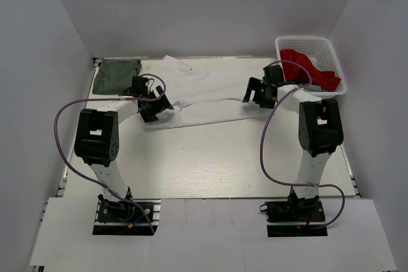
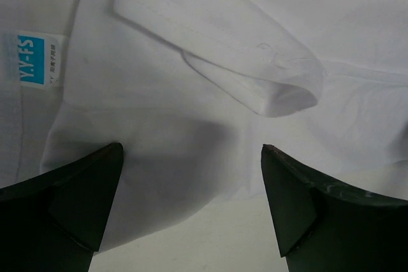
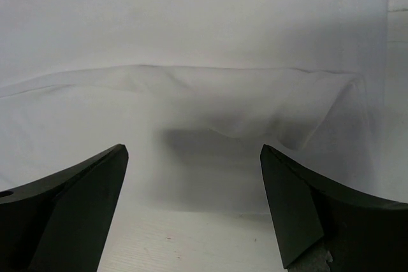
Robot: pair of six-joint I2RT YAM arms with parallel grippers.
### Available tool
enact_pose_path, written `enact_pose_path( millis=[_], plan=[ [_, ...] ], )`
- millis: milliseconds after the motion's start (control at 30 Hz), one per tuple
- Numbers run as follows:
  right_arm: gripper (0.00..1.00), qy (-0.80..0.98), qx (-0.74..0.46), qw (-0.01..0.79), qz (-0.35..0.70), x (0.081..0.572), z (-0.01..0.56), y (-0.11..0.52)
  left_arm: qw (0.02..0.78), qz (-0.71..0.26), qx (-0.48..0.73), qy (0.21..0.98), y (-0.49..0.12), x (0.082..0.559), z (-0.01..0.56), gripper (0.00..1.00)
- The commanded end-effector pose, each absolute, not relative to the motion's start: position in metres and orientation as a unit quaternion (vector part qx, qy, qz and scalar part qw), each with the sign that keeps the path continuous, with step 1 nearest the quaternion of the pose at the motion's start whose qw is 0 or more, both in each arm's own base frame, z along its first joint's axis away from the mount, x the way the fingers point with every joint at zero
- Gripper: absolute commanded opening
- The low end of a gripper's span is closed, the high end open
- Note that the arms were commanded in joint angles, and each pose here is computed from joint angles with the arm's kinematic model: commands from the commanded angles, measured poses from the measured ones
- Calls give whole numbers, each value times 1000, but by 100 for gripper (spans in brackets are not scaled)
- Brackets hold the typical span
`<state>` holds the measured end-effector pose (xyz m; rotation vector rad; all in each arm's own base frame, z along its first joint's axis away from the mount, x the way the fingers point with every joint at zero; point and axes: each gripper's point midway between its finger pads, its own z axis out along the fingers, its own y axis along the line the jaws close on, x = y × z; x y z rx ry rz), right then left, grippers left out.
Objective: Fold and stack the t-shirts
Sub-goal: Fold the flattened tshirt in 1/3 of the way
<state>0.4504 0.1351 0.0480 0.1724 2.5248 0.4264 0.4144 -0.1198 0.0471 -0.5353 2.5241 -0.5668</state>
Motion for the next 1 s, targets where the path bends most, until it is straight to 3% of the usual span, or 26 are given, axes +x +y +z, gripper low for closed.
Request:
enact_pose_path(
  millis=[0, 267, 633, 967],
  plan=[
    [90, 942, 70, 287, 159, 453, 53, 135, 242, -193, -194, 931, -115, 408, 38, 100],
    [90, 944, 83, 289, 137, 458, 40, 126, 220, -161, -189, 943, -106, 400, 12, 100],
    [90, 883, 159, 394, 201, 549, 76, 145, 206, -131, -177, 954, -96, 387, -2, 100],
    [90, 866, 229, 404, 184, 603, 72, 132, 206, -84, -182, 958, -73, 382, -2, 100]
  ],
)
